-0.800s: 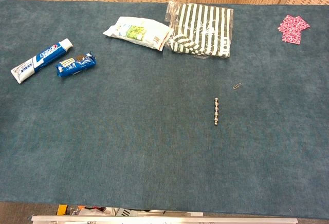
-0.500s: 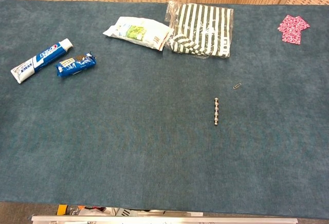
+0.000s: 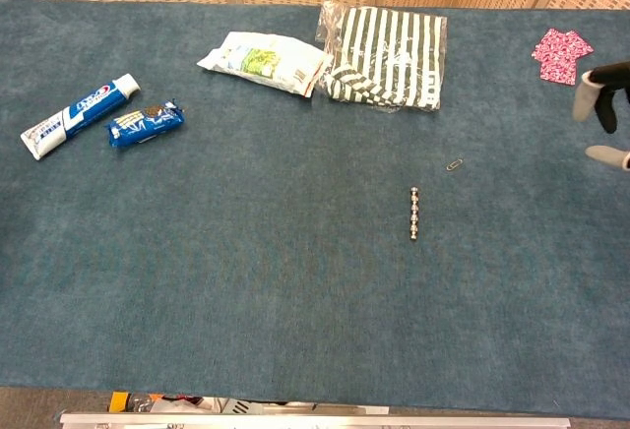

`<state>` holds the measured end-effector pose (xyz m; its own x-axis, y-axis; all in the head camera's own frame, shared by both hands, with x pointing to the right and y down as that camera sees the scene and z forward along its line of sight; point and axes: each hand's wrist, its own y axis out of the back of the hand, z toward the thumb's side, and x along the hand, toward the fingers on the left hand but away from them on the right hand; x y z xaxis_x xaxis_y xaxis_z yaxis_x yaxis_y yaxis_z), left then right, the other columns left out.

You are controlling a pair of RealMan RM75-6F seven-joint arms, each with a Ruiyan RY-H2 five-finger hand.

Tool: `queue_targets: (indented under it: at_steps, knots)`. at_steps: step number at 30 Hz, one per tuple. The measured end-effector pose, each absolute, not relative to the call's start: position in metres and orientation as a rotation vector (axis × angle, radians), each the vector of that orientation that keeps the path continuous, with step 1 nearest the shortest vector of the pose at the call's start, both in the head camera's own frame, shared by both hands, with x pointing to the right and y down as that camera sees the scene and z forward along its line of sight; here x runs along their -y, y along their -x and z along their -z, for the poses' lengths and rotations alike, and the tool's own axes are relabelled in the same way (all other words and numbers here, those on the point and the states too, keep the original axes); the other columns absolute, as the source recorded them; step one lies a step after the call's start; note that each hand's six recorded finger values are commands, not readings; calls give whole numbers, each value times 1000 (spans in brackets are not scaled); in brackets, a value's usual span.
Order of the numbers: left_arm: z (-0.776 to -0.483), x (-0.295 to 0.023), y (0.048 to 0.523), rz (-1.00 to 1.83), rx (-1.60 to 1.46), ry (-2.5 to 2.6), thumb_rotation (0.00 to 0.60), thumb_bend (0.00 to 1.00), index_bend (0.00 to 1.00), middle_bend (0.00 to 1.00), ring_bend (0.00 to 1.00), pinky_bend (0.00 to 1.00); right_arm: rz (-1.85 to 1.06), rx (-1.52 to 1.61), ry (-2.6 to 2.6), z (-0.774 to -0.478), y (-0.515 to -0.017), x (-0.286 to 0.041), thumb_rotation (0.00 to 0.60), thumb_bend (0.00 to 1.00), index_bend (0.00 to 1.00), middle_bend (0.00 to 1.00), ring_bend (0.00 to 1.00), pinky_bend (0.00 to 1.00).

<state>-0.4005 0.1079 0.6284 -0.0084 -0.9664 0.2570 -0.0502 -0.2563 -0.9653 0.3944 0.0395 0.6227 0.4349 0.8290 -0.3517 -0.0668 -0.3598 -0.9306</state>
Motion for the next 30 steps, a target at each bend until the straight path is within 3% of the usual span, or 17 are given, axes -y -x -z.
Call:
queue_targets:
  at_steps: [4, 10, 19, 30]
  knots:
    - [-628, -111, 405, 1405, -1127, 1421, 600, 193, 0, 71, 60, 45, -1059, 537, 1718, -637, -365, -37, 600, 185, 508, 874, 959, 1000]
    - [-627, -116, 412, 1422, -1141, 1415, 600, 193, 0, 71, 60, 45, -1005, 313, 1783, -672, -318, -49, 600, 198, 508, 969, 1000, 1000]
    - [-629, -120, 420, 1443, -1153, 1415, 600, 193, 0, 72, 60, 45, -963, 115, 1782, -715, -283, -62, 600, 253, 508, 997, 1000, 1000]
    - [-632, -121, 421, 1454, -1153, 1420, 600, 193, 0, 72, 60, 45, -969, 35, 1753, -739, -274, -59, 600, 253, 508, 997, 1000, 1000]
